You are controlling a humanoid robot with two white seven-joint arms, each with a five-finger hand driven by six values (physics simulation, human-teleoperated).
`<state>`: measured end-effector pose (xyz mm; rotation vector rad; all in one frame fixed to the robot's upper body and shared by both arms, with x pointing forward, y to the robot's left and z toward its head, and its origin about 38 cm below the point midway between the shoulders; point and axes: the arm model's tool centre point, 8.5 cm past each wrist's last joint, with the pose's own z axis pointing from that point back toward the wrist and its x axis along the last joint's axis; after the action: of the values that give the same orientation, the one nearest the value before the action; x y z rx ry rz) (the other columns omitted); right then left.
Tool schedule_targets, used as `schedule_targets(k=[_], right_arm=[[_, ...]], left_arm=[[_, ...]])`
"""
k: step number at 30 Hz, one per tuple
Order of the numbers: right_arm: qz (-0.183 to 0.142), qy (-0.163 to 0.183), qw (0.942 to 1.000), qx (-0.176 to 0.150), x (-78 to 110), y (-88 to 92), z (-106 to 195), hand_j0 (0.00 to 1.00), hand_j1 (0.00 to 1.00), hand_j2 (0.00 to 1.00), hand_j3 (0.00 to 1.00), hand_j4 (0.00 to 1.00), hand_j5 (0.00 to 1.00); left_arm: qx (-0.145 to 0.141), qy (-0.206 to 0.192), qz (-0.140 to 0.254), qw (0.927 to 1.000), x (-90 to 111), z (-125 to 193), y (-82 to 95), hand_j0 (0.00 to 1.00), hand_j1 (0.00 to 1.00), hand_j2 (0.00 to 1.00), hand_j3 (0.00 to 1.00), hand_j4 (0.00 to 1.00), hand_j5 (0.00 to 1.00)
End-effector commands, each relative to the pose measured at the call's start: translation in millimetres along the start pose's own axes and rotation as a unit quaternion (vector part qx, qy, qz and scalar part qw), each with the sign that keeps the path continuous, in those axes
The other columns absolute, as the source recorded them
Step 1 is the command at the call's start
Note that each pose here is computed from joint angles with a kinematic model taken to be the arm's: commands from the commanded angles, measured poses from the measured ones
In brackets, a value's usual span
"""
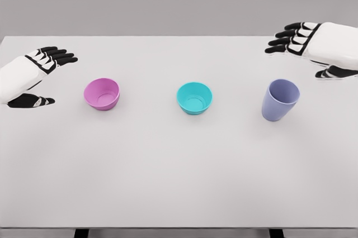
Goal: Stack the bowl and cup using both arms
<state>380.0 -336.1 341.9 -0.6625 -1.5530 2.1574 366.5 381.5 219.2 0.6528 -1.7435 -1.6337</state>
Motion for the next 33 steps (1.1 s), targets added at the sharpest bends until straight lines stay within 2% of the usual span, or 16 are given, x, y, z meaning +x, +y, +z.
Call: schedule_targets(k=[1, 5, 6, 8, 10, 11, 12, 14, 16, 18, 19, 22, 24, 26, 28, 33], right_arm=[[-0.002, 0.000, 1.0000, -0.004, -0.2, -2.6, 0, 1.00, 1.00, 1.00, 1.00, 1.00, 1.00], [0.001, 0.003, 0.9999, -0.011, -1.9, -9.0, 3, 1.00, 1.00, 1.00, 1.00, 1.00, 1.00], [0.002, 0.004, 0.9999, -0.009, -2.3, -8.6, 4, 1.00, 1.00, 1.00, 1.00, 1.00, 1.00], [-0.002, 0.004, 1.0000, -0.007, -2.6, -6.5, 4, 1.00, 1.00, 1.00, 1.00, 1.00, 1.00], [-0.008, 0.004, 1.0000, -0.002, -2.7, -0.9, 3, 1.00, 1.00, 1.00, 1.00, 1.00, 1.00], [-0.009, 0.005, 1.0000, -0.001, -3.4, 0.1, 3, 1.00, 1.00, 1.00, 1.00, 1.00, 1.00], [-0.009, 0.004, 0.9999, -0.003, -3.2, 0.0, 2, 1.00, 1.00, 1.00, 1.00, 1.00, 1.00], [-0.007, 0.007, 1.0000, -0.001, -4.3, -0.9, 4, 1.00, 1.00, 1.00, 1.00, 1.00, 1.00], [-0.007, 0.007, 1.0000, -0.001, -3.8, -0.5, 4, 1.00, 1.00, 1.00, 1.00, 1.00, 1.00], [-0.008, 0.006, 0.9999, -0.006, -3.9, -1.6, 3, 1.00, 1.00, 1.00, 1.00, 1.00, 1.00], [-0.008, 0.005, 0.9999, -0.007, -3.6, -1.4, 2, 1.00, 1.00, 1.00, 1.00, 1.00, 1.00], [-0.001, 0.009, 0.9999, -0.010, -5.5, -7.8, 4, 1.00, 1.00, 1.00, 1.00, 1.00, 1.00], [0.006, 0.011, 0.9998, -0.014, -6.7, -13.7, 6, 1.00, 1.00, 1.00, 1.00, 1.00, 1.00], [0.005, 0.010, 0.9998, -0.014, -6.5, -13.0, 5, 1.00, 1.00, 1.00, 1.00, 1.00, 1.00], [0.003, 0.009, 0.9998, -0.016, -5.8, -12.2, 4, 1.00, 1.00, 1.00, 1.00, 1.00, 1.00], [0.001, 0.008, 0.9999, -0.014, -5.4, -9.8, 3, 1.00, 1.00, 1.00, 1.00, 1.00, 1.00]], left_arm=[[0.005, 0.002, 0.001, 1.0000, -1, 1, 2.9, 1.00, 1.00, 1.00, 1.00, 1.00, 1.00], [-0.030, 0.008, -0.010, 0.9995, -6, 2, 8.4, 1.00, 1.00, 1.00, 1.00, 1.00, 1.00], [-0.055, 0.008, -0.010, 0.9984, -6, 2, 7.0, 1.00, 1.00, 1.00, 1.00, 1.00, 1.00], [-0.106, -0.006, -0.019, 0.9941, -6, -10, 17.7, 1.00, 1.00, 1.00, 1.00, 1.00, 1.00], [-0.183, -0.047, -0.007, 0.9819, 5, -31, 13.5, 1.00, 1.00, 1.00, 1.00, 1.00, 1.00], [-0.183, -0.064, -0.001, 0.9810, 11, -40, 14.2, 1.00, 1.00, 1.00, 1.00, 1.00, 1.00], [-0.195, -0.094, 0.014, 0.9762, 17, -62, 12.5, 1.00, 1.00, 1.00, 1.00, 1.00, 1.00], [-0.219, -0.121, 0.028, 0.9677, 21, -87, 7.8, 1.00, 1.00, 1.00, 1.00, 1.00, 1.00], [-0.245, -0.158, 0.063, 0.9545, 32, -109, 5.4, 1.00, 1.00, 1.00, 1.00, 1.00, 1.00], [-0.246, -0.177, 0.073, 0.9503, 39, -119, 15.1, 1.00, 1.00, 1.00, 1.00, 1.00, 1.00], [-0.239, -0.181, 0.075, 0.9511, 40, -122, 22.9, 1.00, 1.00, 1.00, 1.00, 1.00, 1.00], [-0.242, -0.149, 0.082, 0.9551, 35, -126, 26.2, 1.00, 1.00, 1.00, 1.00, 1.00, 1.00], [-0.244, -0.143, 0.081, 0.9557, 34, -126, 26.3, 1.00, 1.00, 1.00, 1.00, 1.00, 1.00], [-0.249, -0.139, 0.073, 0.9556, 33, -126, 24.7, 1.00, 1.00, 1.00, 1.00, 1.00, 1.00], [-0.262, -0.113, 0.065, 0.9563, 29, -127, 20.5, 1.00, 1.00, 1.00, 1.00, 1.00, 1.00], [-0.284, -0.094, 0.007, 0.9543, 26, -130, 16.3, 1.00, 1.00, 1.00, 1.00, 1.00, 1.00]])
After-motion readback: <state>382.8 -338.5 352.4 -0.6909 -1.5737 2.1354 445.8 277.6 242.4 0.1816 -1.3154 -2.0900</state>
